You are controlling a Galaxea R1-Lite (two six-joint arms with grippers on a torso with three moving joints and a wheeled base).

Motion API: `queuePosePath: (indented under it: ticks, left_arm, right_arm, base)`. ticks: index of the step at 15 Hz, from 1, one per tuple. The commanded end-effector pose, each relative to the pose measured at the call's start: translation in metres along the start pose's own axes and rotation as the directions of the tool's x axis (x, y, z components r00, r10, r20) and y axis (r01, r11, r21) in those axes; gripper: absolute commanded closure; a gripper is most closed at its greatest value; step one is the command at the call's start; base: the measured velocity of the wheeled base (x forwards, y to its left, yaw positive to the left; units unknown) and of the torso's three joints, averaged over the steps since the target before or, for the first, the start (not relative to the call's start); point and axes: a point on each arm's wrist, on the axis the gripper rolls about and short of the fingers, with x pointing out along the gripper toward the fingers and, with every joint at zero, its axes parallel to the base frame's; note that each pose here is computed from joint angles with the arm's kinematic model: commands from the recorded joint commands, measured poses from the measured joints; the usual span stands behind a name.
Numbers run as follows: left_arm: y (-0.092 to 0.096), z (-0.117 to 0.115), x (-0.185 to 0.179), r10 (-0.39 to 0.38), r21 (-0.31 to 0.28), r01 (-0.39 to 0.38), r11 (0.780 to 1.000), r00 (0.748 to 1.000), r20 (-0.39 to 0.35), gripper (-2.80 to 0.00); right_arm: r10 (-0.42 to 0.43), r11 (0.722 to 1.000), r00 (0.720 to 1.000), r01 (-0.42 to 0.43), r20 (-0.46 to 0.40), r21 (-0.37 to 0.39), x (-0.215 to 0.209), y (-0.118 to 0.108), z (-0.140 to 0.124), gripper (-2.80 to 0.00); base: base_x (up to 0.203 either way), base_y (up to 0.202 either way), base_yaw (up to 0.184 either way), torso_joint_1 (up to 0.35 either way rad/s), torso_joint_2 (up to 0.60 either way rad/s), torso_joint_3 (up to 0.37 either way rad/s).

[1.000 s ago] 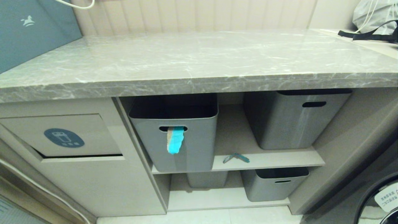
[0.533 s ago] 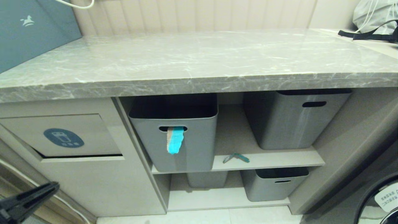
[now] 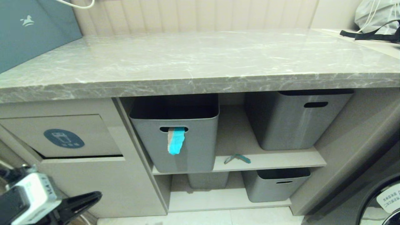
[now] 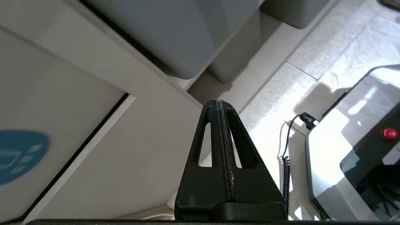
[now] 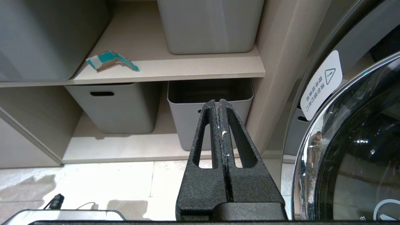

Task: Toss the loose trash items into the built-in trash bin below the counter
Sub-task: Pick up the garbage

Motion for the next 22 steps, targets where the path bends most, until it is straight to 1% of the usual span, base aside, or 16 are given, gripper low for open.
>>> queuePosePath:
  ticks: [1,2,3,5,6,8,10,12,15,18,22]
  left_arm:
    - [0.0,-0.002,0.019,-0.044,0.0,0.044,0.999,0.998,-0.053,0.0]
    - [0.002,-0.001,0.027,-0.048,0.006,0.048,0.999,0.997,-0.056,0.0]
    - [0.004,0.002,0.037,-0.048,0.028,0.05,0.998,0.998,-0.05,0.0]
    - [0.008,0.007,0.051,-0.031,0.133,0.033,0.991,0.999,-0.018,0.0]
    - [0.007,0.01,0.056,-0.034,0.174,0.033,0.984,0.999,0.002,0.0]
    - [0.001,0.015,0.064,-0.064,0.215,0.055,0.975,0.997,0.036,0.0]
    - [0.0,0.018,0.073,-0.078,0.231,0.066,0.971,0.996,0.043,0.0]
    - [-0.001,0.017,0.081,-0.085,0.227,0.077,0.971,0.996,0.027,0.0]
    - [0.0,0.018,0.086,-0.088,0.23,0.081,0.97,0.996,0.021,0.0]
    - [0.004,0.025,0.097,-0.079,0.234,0.067,0.97,0.996,0.04,0.0]
    - [0.005,0.026,0.107,-0.088,0.241,0.079,0.967,0.996,0.028,0.0]
  right_arm:
    - [0.0,1.0,1.0,0.0,0.0,0.0,0.0,0.0,0.0,0.0]
    - [0.0,1.0,1.0,0.0,-0.001,0.0,0.0,0.0,0.0,0.0]
    - [0.0,1.0,1.0,0.0,-0.001,0.0,0.0,0.0,0.0,0.0]
    - [0.0,1.0,1.0,0.0,0.0,0.0,0.0,0.0,0.0,0.0]
    - [0.0,1.0,1.0,0.0,-0.001,0.0,0.0,0.0,0.0,0.0]
    - [0.0,1.0,1.0,0.0,0.0,0.0,0.0,0.0,0.0,0.0]
    - [0.0,1.0,1.0,0.0,-0.001,0.0,0.0,0.0,0.0,0.0]
    - [0.0,1.0,1.0,0.0,0.0,0.0,0.0,0.0,0.0,0.0]
    - [0.0,1.0,1.0,0.0,0.0,0.0,0.0,0.0,0.0,0.0]
    - [0.0,1.0,1.0,0.0,0.0,0.0,0.0,0.0,0.0,0.0]
    - [0.0,1.0,1.0,0.0,0.0,0.0,0.0,0.0,0.0,0.0]
  base:
    - [0.0,0.0,0.0,0.0,0.0,0.0]
    - [0.0,0.0,0.0,0.0,0.0,0.0]
    - [0.0,0.0,0.0,0.0,0.0,0.0]
    - [0.0,0.0,0.0,0.0,0.0,0.0]
    - [0.0,0.0,0.0,0.0,0.0,0.0]
    - [0.0,0.0,0.0,0.0,0.0,0.0]
    - [0.0,0.0,0.0,0.0,0.0,0.0]
    - [0.0,0.0,0.0,0.0,0.0,0.0]
    - [0.0,0.0,0.0,0.0,0.0,0.0]
    - [0.0,0.0,0.0,0.0,0.0,0.0]
    - [0.0,0.0,0.0,0.0,0.0,0.0]
